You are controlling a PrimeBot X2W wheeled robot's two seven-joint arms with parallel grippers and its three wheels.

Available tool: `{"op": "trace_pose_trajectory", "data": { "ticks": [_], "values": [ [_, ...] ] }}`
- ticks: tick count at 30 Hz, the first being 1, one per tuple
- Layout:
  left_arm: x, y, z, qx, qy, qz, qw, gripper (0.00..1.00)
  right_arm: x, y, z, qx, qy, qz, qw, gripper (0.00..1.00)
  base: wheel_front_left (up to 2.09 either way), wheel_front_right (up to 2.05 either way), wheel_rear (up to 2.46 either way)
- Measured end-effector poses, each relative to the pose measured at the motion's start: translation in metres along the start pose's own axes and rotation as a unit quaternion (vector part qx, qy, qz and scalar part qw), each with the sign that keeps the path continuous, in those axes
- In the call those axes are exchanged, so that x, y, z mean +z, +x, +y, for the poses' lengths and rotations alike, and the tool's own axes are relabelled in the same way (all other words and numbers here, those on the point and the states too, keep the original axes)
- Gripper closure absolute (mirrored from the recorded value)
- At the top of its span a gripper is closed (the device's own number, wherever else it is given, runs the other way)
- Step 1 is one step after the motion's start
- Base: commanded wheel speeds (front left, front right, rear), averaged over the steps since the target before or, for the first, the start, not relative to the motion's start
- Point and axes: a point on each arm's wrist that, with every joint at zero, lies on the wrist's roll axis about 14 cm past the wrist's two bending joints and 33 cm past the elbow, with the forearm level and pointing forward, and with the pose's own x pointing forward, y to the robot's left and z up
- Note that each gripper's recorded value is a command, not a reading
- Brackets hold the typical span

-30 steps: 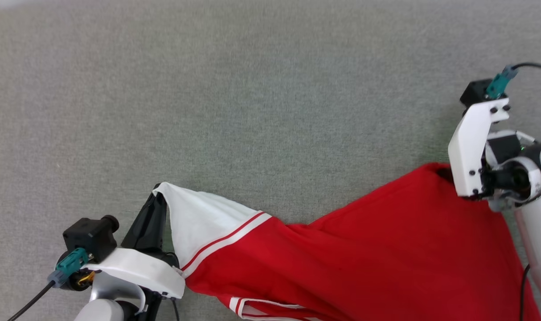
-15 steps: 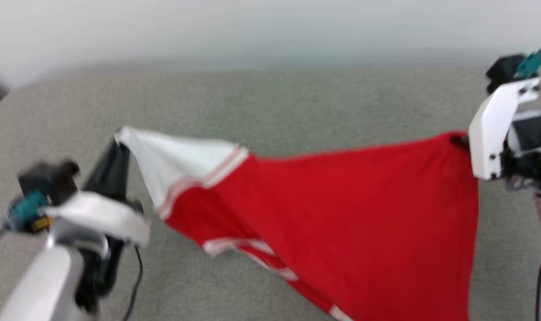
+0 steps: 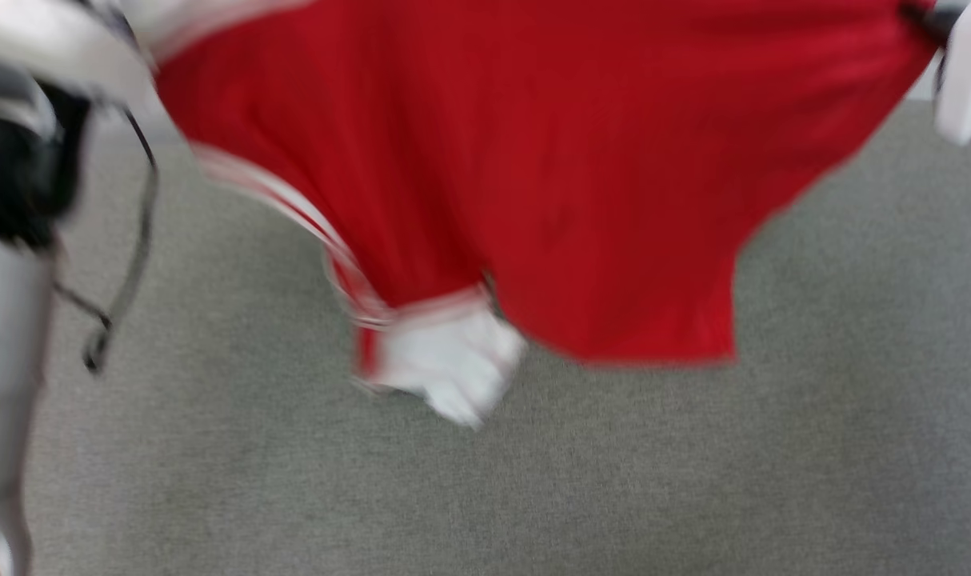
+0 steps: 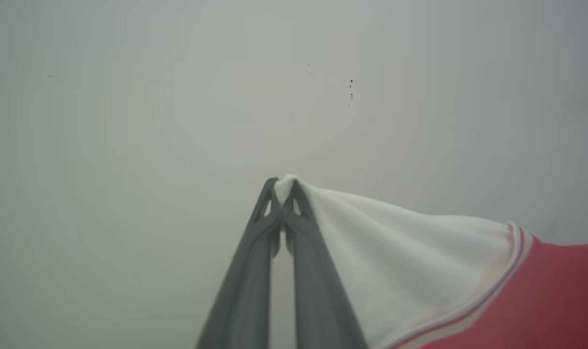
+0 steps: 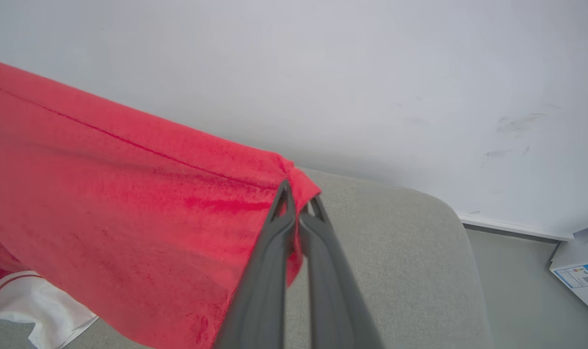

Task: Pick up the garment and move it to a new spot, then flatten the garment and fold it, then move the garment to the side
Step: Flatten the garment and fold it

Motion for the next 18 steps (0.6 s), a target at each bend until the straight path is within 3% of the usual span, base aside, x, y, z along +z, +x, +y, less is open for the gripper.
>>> {"op": "trace_pose_trajectory", "data": {
  "ticks": [7,18],
  "values": [
    [0.036,0.068,0.023,0.015,0.026,-0.053,0.998,1.00,0.069,0.024,-0.016,-0.022,-0.015,-0.106,0.994,1.00,0.00,0.00,0.00],
    [0.010,0.144,0.050,0.038,0.039,-0.081,0.995,1.00,0.122,0.091,-0.029,-0.047,-0.029,-0.220,0.974,1.00,0.00,0.00,0.00]
  ]
}}
